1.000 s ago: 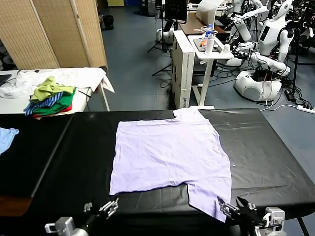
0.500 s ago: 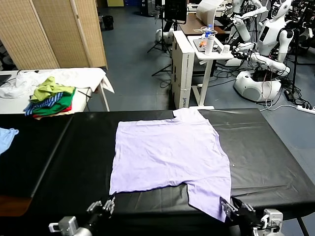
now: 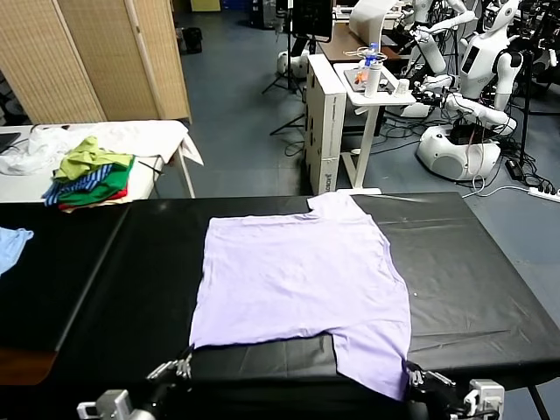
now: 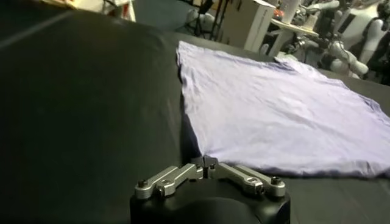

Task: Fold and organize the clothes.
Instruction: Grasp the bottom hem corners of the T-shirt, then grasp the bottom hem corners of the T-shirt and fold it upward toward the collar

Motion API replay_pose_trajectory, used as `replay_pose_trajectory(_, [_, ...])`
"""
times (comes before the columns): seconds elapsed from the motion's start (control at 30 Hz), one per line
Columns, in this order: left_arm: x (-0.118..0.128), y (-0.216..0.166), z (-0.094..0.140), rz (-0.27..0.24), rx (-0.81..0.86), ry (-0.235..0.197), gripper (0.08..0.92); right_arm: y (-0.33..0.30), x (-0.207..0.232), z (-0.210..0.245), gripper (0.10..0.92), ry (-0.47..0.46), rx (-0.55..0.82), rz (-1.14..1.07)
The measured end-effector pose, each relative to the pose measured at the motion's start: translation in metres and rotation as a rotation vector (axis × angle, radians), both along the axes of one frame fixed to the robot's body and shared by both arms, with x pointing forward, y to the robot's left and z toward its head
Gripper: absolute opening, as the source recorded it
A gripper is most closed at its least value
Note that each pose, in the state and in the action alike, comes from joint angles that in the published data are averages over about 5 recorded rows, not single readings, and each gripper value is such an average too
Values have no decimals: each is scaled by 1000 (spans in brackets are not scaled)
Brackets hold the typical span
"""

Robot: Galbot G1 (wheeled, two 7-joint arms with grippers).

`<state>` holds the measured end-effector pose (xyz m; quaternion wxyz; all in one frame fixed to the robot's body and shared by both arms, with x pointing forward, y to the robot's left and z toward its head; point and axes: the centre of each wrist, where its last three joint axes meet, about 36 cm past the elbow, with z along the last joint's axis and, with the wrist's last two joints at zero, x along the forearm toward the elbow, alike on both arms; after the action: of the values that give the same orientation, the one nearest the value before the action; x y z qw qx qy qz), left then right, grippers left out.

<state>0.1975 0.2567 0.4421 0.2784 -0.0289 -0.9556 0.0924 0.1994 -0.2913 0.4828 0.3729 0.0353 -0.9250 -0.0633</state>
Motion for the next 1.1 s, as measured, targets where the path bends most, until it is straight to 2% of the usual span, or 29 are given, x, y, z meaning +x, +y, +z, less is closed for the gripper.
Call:
replay_pose_trajectory(0.13, [-8,1,11,1,18,1,146,1,-1,2,141,-6,9,9])
replay_pose_trajectory(0.23, [-11,1,15,7,19,-9,146,0,2,2,141,-46,31,23])
replay_pose_trajectory(0.43, [-6,-2,13,43,-34,-76,146,-10,32,-6,141,-208,69,45])
replay_pose_trajectory(0.63, [18,0,2,76,-49,-143,146,-22,86,-21,141,-317,50,54])
replay_pose_trajectory(0.83, [49,1,-11,86,-26,-203,146,-21,142,-34,141,-382,24,76])
replay_pose_trajectory(1.1, [82,3,-28,54,15,-230,146,-3,194,-53,141,-396,-21,125])
